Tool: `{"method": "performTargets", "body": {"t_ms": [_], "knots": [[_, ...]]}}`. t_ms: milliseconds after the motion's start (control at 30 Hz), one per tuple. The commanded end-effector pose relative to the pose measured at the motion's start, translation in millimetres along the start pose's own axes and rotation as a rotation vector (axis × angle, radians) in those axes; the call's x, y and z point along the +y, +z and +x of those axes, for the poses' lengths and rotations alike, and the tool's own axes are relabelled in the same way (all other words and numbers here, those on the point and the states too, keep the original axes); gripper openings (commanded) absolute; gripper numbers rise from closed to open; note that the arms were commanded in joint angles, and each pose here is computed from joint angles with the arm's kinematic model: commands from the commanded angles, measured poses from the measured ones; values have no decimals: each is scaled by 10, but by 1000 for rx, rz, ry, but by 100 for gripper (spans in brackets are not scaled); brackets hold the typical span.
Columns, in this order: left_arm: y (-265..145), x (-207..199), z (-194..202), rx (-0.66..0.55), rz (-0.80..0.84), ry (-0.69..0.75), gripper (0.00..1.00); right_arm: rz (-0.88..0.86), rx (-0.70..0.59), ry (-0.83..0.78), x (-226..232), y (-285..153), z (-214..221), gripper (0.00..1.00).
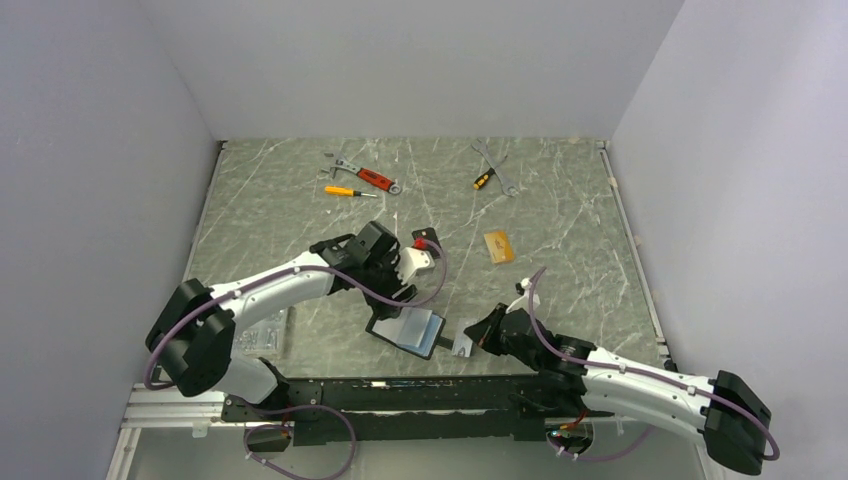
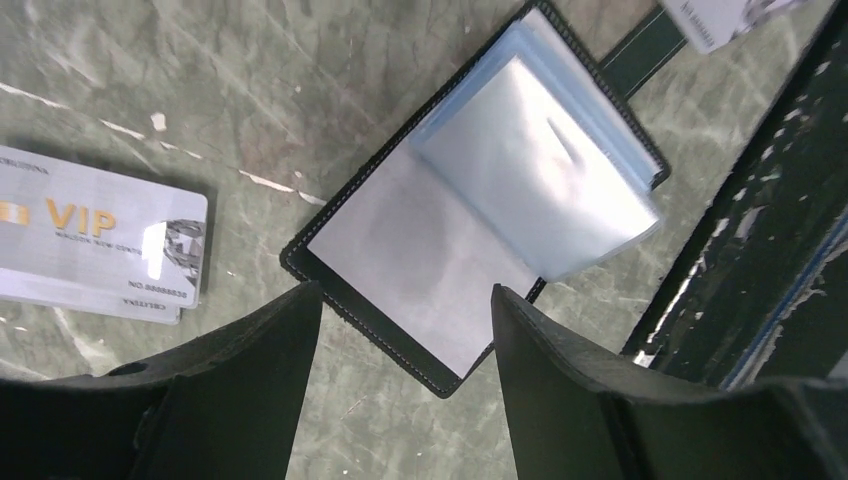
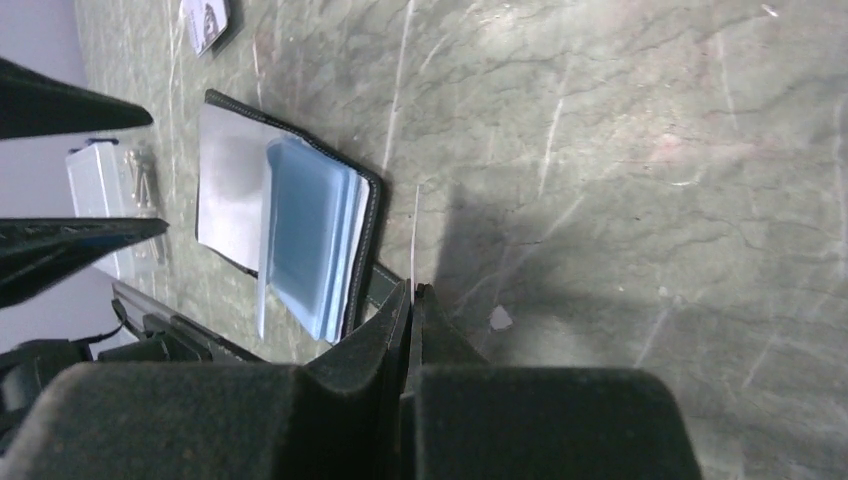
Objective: Put the credit cards into the card holder
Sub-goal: Open the card holder at the center of the board, then turn over the card slot in the card holder.
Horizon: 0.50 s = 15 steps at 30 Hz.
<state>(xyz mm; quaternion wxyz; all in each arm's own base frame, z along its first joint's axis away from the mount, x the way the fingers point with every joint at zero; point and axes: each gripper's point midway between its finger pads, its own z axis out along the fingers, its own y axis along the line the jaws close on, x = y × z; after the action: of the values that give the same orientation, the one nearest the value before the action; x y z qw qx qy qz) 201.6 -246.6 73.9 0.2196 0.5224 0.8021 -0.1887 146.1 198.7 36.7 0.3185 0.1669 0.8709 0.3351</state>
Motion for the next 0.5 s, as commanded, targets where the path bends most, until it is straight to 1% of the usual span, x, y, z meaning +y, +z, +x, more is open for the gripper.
{"method": "performTargets", "body": {"t_ms": [0,67,200,333,467], "knots": [[-258,-57,-486,-117,29,-29,69,-135,-2,-65,361,-27,-49,0],[-265,-91,-606,-131,23,-35,69,-122,-1,-66,355,-16,-50,0],[-77,-243,-719,-97,-25,4,72,-91,-5,-30,256,5,-35,0],[178,-316,-732,-41,-138,82,70,-57,-8,12,97,-13,-9,0],[338,-370,-720,-21,-174,129,70,-43,-21,34,9,-47,-21,0]]}}
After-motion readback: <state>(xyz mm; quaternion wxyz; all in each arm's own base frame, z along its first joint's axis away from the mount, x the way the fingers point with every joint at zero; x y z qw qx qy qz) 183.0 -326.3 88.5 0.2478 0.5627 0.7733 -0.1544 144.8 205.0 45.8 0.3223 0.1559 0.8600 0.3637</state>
